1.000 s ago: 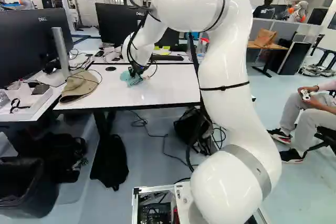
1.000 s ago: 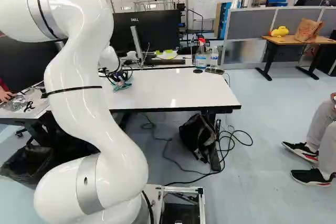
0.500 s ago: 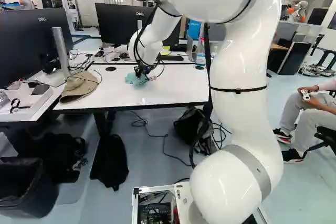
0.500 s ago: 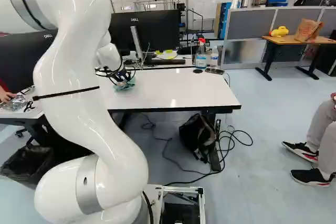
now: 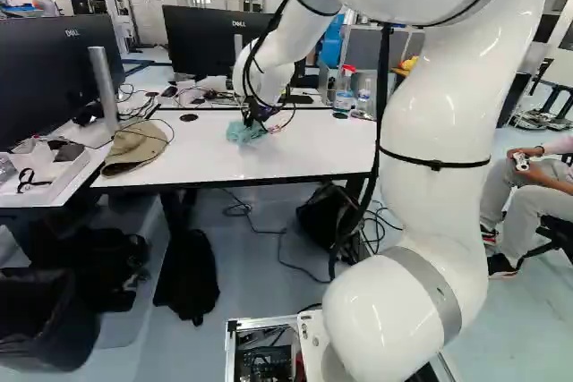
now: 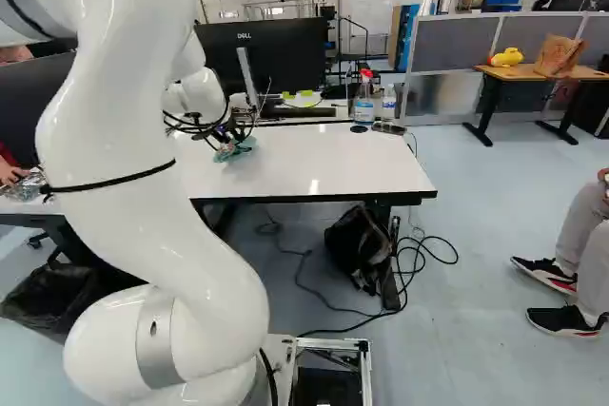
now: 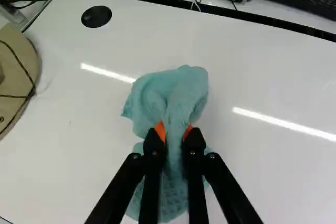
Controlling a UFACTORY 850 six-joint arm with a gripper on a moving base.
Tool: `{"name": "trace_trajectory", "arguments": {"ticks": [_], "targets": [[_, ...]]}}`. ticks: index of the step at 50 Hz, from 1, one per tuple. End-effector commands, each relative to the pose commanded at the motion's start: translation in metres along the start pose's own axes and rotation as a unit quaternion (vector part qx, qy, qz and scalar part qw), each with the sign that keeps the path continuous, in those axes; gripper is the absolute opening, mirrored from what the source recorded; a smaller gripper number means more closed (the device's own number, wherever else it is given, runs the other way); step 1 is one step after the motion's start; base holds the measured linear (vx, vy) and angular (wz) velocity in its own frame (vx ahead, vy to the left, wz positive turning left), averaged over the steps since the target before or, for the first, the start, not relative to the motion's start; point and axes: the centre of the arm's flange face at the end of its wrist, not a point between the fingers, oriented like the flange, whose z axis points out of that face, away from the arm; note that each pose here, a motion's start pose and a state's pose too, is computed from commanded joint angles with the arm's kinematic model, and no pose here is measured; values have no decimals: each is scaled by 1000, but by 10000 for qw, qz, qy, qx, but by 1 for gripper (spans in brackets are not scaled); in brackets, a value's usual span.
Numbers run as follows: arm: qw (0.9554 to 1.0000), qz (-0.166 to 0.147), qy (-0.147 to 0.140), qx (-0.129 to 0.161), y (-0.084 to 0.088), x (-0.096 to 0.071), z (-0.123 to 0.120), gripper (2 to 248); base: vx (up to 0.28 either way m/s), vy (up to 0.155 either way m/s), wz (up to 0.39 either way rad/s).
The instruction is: Clean the table with the green towel
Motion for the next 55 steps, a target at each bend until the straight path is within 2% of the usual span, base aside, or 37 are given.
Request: {"name": "trace_trajectory", "arguments": {"ticks": [55], "targets": [[9967,629,-96,-507,81,-46,-39,51,0,0,0]]}}
